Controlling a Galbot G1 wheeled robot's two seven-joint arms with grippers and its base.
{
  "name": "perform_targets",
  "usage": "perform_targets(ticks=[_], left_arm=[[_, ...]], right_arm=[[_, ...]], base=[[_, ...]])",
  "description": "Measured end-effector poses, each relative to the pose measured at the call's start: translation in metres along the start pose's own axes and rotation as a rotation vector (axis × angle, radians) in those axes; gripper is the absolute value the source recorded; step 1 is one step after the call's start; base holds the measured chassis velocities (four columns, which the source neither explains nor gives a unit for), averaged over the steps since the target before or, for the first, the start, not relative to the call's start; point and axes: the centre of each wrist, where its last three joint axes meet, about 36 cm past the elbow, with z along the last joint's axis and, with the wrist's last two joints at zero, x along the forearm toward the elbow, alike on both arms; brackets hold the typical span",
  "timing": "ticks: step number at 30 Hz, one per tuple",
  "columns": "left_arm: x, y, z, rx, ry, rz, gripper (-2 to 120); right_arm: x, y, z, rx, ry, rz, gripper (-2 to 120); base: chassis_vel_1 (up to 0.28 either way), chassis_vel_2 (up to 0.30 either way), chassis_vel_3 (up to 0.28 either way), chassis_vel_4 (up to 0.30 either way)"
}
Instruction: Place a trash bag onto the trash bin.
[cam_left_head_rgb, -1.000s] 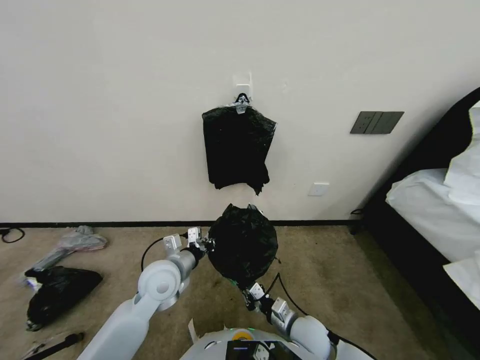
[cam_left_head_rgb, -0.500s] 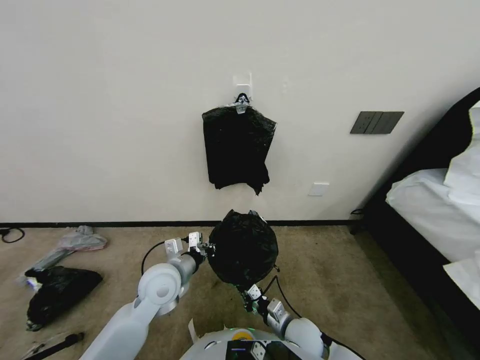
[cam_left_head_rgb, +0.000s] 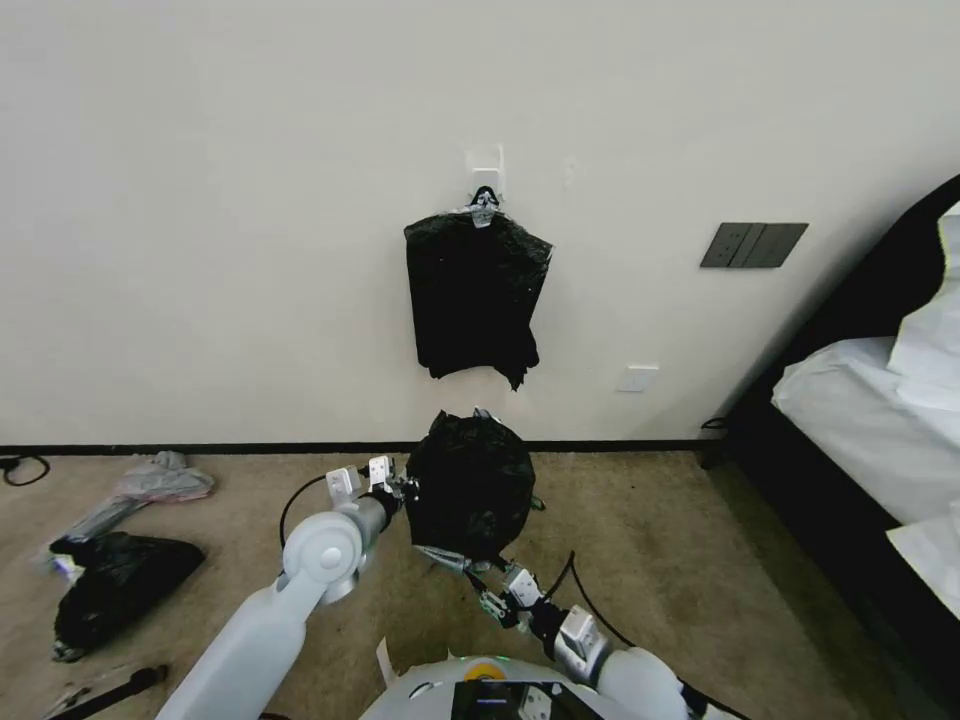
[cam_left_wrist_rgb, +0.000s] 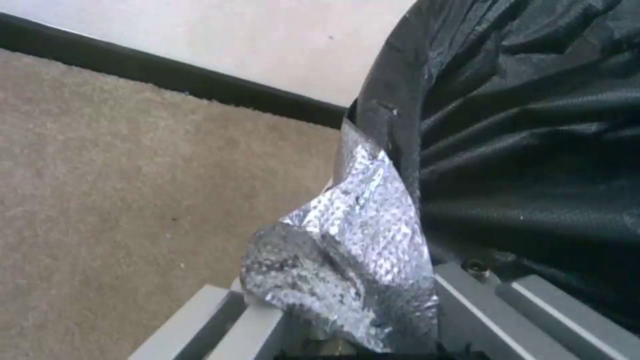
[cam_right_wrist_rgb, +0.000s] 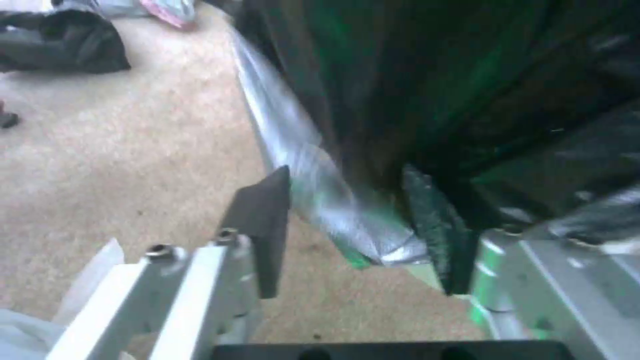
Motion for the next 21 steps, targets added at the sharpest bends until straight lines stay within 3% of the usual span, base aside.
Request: perform_targets(ticks=[7, 8, 10, 15, 17, 19, 21], left_arm=[[-0.013, 0.009, -0.003, 0.011, -0.002, -0.032, 1], [-0.016, 0.012, -0.002, 0.014, -0.002, -0.041, 1], [-0.017, 0.012, -0.002, 0.014, -0.004, -0.044, 1], [-0.019, 0.011, 0.006, -0.015, -0.014, -0.062, 1], [-0.017, 0.005, 0.013, -0.044, -0.016, -0.06, 1], [-0.017, 0.002, 0.016, -0.055, -0.016, -0.057, 1], [-0.013, -0.007, 0.023, -0.079, -0.013, -0.039, 1]], right_arm=[[0.027, -0.008, -0.02, -0.01, -0.016, 0.009, 71], [0.035, -0.013, -0.029, -0.023, -0.028, 0.015, 80], [0.037, -0.015, -0.033, -0.029, -0.031, 0.016, 82], [0.051, -0.027, -0.075, -0.136, -0.048, 0.022, 69], [0.057, -0.034, -0.107, -0.228, -0.016, 0.017, 59], [0.058, -0.037, -0.116, -0.248, -0.002, 0.017, 56], [0.06, -0.05, -0.142, -0.288, 0.055, 0.032, 44]], base=[[0.0, 0.0, 0.0, 0.0], [0.0, 0.0, 0.0, 0.0], [0.0, 0.0, 0.0, 0.0], [0.0, 0.0, 0.0, 0.0], [0.0, 0.0, 0.0, 0.0], [0.0, 0.0, 0.0, 0.0], [0.0, 0.0, 0.0, 0.0]])
